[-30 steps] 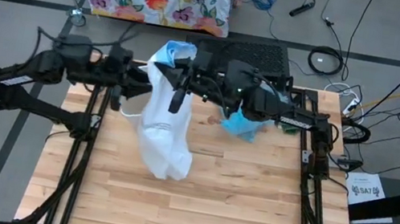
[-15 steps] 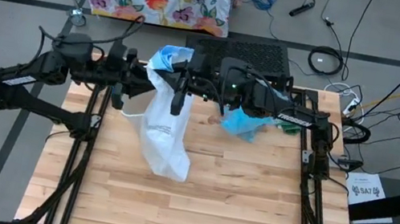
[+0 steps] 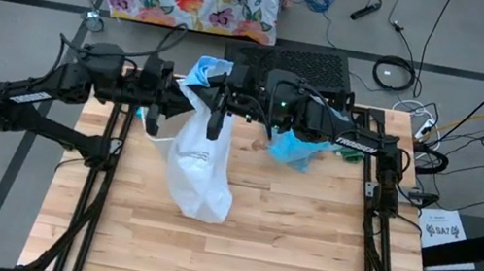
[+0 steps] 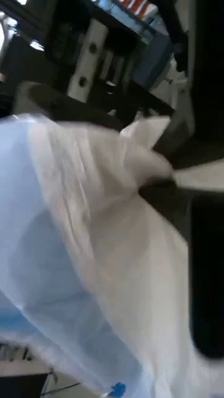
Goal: Place trash/remove bag and relplace
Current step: Put the white trash bag into the white trash bin
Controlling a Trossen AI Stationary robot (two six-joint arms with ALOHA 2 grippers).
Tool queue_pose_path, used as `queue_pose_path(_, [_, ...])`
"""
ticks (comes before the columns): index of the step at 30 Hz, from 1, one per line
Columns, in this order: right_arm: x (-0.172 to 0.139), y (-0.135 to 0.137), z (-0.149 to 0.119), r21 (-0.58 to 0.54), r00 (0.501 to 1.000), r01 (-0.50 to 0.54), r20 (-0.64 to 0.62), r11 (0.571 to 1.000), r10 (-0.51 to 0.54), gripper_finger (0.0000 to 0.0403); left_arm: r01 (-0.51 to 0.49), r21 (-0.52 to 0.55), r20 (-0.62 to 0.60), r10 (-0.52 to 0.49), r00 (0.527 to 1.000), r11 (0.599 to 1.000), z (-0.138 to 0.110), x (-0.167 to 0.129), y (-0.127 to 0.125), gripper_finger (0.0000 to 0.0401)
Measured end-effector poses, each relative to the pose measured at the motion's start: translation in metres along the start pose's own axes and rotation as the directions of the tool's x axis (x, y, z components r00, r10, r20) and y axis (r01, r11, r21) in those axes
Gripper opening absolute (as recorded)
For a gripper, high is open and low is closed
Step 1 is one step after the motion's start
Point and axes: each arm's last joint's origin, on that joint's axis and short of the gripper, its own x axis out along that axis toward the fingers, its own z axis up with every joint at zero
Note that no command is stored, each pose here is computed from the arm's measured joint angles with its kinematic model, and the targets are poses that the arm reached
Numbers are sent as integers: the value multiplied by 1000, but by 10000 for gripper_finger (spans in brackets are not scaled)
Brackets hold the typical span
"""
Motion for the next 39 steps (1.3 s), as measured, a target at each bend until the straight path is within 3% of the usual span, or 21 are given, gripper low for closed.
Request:
queue_pose_path(2, [0, 0, 0, 0, 1000, 0, 0, 1000, 0, 0, 3, 5, -11, -3, 1000, 1000, -1, 2, 0, 13])
queue_pose_path(5, [0, 1, 0, 0, 1000, -2, 0, 1000, 2, 0, 0, -1, -4, 0, 1000, 1000, 0, 1, 0, 6])
queue_pose_path(18, [-8, 1, 10, 4, 1000, 3, 26, 1000, -3, 0, -55, 3, 39, 55, 998, 998, 4, -40, -4, 1])
queue_pose_path(23, [-8, 1, 7, 81, 1000, 3, -10, 997, -3, 5, -101, 1, 80, 101, 992, 995, 6, -45, -4, 1])
queue_pose_path(30, [-11, -1, -14, 152, 974, 46, -225, 987, -10, 87, -137, 18, 127, 134, 983, 990, 9, -60, -5, 1])
queue_pose_path(35, [-12, 3, -15, 176, 967, 8, -251, 984, 37, 165, -168, 19, 163, 163, 973, 986, 11, -66, -5, 0])
queue_pose_path(39, [-18, 14, -9, 221, 959, -109, -234, 969, 162, 194, -217, 3, 237, 210, 949, 976, 17, -68, -5, 0])
